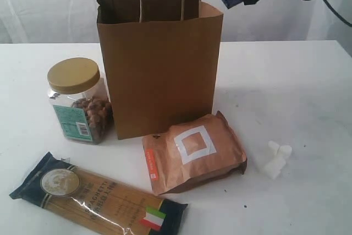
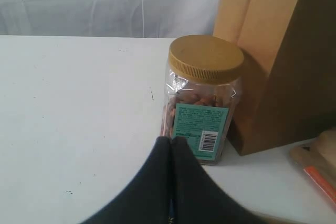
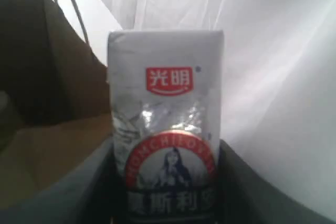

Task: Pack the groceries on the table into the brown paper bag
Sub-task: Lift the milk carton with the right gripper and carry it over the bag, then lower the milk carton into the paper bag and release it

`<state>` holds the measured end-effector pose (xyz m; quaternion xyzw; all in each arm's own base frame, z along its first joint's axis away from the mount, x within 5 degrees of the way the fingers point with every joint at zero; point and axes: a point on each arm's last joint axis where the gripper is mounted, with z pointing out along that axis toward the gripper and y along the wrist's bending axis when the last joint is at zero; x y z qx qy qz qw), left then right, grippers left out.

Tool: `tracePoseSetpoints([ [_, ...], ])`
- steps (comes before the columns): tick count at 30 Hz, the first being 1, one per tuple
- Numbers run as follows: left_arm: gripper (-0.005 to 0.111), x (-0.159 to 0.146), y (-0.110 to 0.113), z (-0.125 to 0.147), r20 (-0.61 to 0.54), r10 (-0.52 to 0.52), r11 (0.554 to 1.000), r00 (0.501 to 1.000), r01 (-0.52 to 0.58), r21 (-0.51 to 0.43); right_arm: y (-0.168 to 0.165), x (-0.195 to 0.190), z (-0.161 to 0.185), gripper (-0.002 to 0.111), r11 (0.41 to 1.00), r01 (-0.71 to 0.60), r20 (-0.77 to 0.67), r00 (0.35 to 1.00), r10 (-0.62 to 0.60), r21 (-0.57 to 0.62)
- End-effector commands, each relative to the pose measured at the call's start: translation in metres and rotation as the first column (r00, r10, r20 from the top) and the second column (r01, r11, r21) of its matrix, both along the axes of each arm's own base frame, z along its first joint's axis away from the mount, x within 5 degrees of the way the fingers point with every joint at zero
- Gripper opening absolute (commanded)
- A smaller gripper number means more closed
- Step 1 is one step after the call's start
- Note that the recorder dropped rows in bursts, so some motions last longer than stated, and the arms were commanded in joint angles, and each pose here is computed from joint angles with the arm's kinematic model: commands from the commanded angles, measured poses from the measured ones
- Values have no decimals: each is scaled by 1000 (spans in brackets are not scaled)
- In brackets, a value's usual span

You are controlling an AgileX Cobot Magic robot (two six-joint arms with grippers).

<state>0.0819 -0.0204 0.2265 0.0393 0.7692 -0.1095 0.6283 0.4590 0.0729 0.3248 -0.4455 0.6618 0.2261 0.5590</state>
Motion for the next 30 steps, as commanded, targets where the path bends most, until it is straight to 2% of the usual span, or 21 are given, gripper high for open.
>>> tracePoseSetpoints([
  [1, 0, -1, -1, -1, -1, -13, 1000, 1000, 13, -14, 12, -7, 25, 0, 971, -82, 68, 995, 68, 226],
  [3, 0, -1, -1, -1, -1, -13, 1000, 1000, 13, -14, 18, -12, 30, 0, 951, -140, 82, 989, 122, 277],
  [11, 0, -1, -1, -1, -1, -13, 1000, 1000, 13, -14, 29, -18, 23, 0, 915, -256, 73, 967, 245, 312],
  [23, 0, -1, -1, -1, -1, -13, 1000, 1000, 13, -14, 36, -15, 12, 0, 902, -225, -59, 963, 264, 369],
  [27, 0, -1, -1, -1, -1, -13, 1000, 1000, 13, -14, 39, -12, -6, 0, 926, -233, -109, 955, 275, 298],
  [30, 0, -1, -1, -1, -1, -13, 1000, 1000, 13, -14, 39, -9, -13, 0, 929, -225, -141, 951, 275, 293],
])
